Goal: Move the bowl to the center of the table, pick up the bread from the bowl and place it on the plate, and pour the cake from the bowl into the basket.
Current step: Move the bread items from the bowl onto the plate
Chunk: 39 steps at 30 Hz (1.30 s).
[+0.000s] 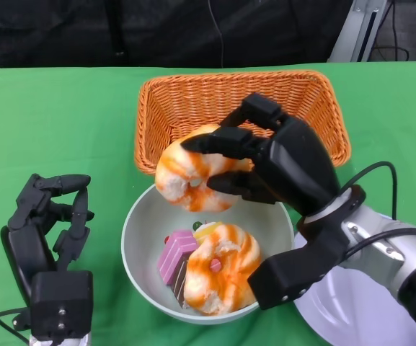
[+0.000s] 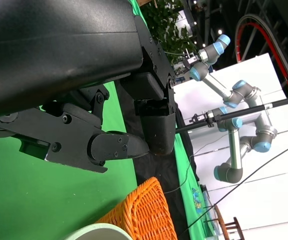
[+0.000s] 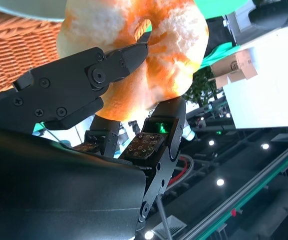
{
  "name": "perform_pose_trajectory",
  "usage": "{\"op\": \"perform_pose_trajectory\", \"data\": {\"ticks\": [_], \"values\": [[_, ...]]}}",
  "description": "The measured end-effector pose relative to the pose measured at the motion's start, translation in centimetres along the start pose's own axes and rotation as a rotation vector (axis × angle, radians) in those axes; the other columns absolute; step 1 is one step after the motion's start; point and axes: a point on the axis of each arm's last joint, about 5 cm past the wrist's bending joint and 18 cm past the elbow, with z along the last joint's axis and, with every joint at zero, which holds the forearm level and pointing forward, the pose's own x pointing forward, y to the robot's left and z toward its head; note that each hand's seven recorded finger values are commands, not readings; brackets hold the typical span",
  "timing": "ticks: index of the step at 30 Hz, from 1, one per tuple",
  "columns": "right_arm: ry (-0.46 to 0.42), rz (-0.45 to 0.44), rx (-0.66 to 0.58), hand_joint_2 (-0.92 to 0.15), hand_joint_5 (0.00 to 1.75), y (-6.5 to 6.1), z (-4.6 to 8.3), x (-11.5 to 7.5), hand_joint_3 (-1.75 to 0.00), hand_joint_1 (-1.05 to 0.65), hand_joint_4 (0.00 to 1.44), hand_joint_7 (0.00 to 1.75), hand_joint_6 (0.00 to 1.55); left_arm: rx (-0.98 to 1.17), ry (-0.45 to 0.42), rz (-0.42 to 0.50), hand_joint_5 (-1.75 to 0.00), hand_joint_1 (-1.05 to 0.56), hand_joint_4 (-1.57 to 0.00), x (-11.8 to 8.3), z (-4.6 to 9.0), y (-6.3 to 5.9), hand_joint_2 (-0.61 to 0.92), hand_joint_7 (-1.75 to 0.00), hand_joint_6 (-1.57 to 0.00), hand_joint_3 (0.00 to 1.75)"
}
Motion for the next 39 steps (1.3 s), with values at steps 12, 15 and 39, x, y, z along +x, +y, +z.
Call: {"op": "perform_pose_trajectory", "data": {"ticks": [12,15,39], "values": [[0.057,-0.088,0.108,-0.77,1.21,-2.3,0.6,0.1,0.00,-0.19,0.78,0.63,0.89,-0.006,0.008,-0.004,-1.35,-0.18,-0.84,0.0,-0.2,0.3,0.92,-1.08,-0.81,0.33],[0.083,-0.105,0.118,-0.77,1.20,-3.3,0.9,-0.1,0.00,-0.21,0.78,0.64,0.88,-0.005,0.007,-0.006,-1.34,-0.18,-0.84,0.1,-0.2,0.3,0.92,-1.08,-0.81,0.32],[0.354,-0.107,0.295,-0.80,1.34,-10.0,1.2,-5.1,0.00,-0.14,0.80,0.86,0.76,0.003,0.001,-0.003,-1.35,-0.17,-0.84,0.5,-0.3,0.9,0.92,-1.06,-0.83,0.31]]}}
